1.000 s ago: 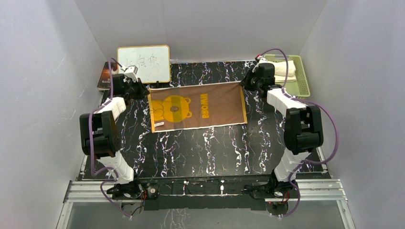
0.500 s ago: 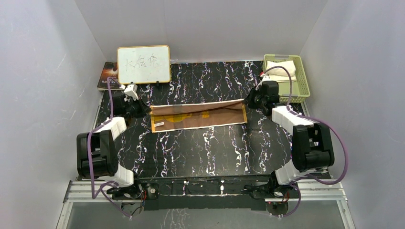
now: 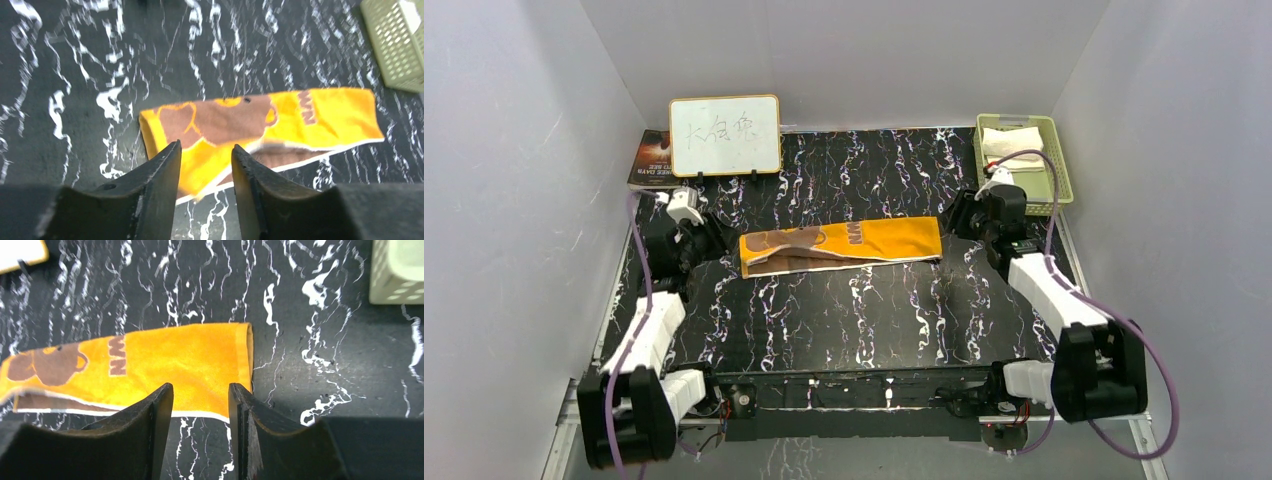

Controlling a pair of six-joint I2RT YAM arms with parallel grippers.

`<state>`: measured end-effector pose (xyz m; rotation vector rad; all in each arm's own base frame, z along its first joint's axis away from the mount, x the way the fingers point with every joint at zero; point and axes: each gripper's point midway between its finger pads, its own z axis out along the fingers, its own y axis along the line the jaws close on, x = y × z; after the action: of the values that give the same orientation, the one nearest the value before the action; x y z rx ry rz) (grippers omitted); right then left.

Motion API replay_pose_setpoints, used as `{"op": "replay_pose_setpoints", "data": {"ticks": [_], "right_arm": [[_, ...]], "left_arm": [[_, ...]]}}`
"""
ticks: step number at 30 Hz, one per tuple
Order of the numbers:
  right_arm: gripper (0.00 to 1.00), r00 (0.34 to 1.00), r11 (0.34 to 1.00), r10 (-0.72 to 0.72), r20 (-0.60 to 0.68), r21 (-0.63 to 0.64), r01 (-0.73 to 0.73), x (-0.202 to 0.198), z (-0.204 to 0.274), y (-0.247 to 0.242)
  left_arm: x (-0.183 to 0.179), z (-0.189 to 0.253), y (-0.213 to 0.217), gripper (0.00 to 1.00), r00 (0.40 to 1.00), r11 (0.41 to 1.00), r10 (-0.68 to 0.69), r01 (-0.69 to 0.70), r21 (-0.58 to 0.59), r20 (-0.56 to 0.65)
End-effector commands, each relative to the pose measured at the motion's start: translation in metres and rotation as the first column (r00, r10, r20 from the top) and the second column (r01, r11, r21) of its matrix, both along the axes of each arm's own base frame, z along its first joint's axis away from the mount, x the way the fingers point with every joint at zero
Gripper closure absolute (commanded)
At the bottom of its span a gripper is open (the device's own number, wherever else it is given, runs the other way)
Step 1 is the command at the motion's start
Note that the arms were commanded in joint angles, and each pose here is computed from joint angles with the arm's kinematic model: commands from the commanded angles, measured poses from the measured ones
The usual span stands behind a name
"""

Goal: Roll the towels
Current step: Fold the towel at the center of the board.

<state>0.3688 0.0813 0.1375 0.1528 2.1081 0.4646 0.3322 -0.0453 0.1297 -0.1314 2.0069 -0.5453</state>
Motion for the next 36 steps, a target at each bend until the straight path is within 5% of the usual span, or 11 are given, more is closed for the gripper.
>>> {"op": "replay_pose_setpoints", "data": {"ticks": [1, 6, 13, 22, 30, 36], "right_arm": [[0.56, 0.976, 0.995, -0.099, 0.193, 0.024, 0.096, 0.004, 0.056, -0.015], [0.56, 0.957, 0.988, -0.132, 0.259, 0.106, 0.108, 0.010, 0.089, -0.011], [0.63, 0.996, 0.992, 0.092, -0.005, 0.091, -0.091, 0.046, 0.040, 0.057], [0.66, 0.920, 0.889, 0.382, -0.090, 0.306, -0.340, 0.039, -0.030, 0.119], [0.66, 0.918, 0.856, 0.369, -0.148, 0.438, -0.273, 0.031, -0.084, 0.094], [0.66, 0.935, 0.905, 0.267, -0.234, 0.394, -0.159, 0.034, -0.112, 0.060]], "left_arm": [[-0.001, 0.052, 0.009, 0.57, 0.980, 0.997, 0.049, -0.058, 0.041, 0.192], [0.011, 0.063, 0.003, 0.53, 0.986, 1.000, 0.026, -0.027, 0.007, 0.165], [0.035, 0.013, -0.022, 0.56, 0.967, 0.980, -0.117, 0.076, -0.182, -0.227], [0.040, -0.022, -0.056, 0.48, 0.942, 0.879, -0.238, 0.107, -0.465, -0.235], [0.038, -0.082, -0.036, 0.48, 0.928, 0.910, -0.071, -0.090, -0.405, -0.366], [0.037, -0.120, -0.016, 0.49, 0.879, 0.922, 0.064, -0.233, -0.310, -0.472]]}}
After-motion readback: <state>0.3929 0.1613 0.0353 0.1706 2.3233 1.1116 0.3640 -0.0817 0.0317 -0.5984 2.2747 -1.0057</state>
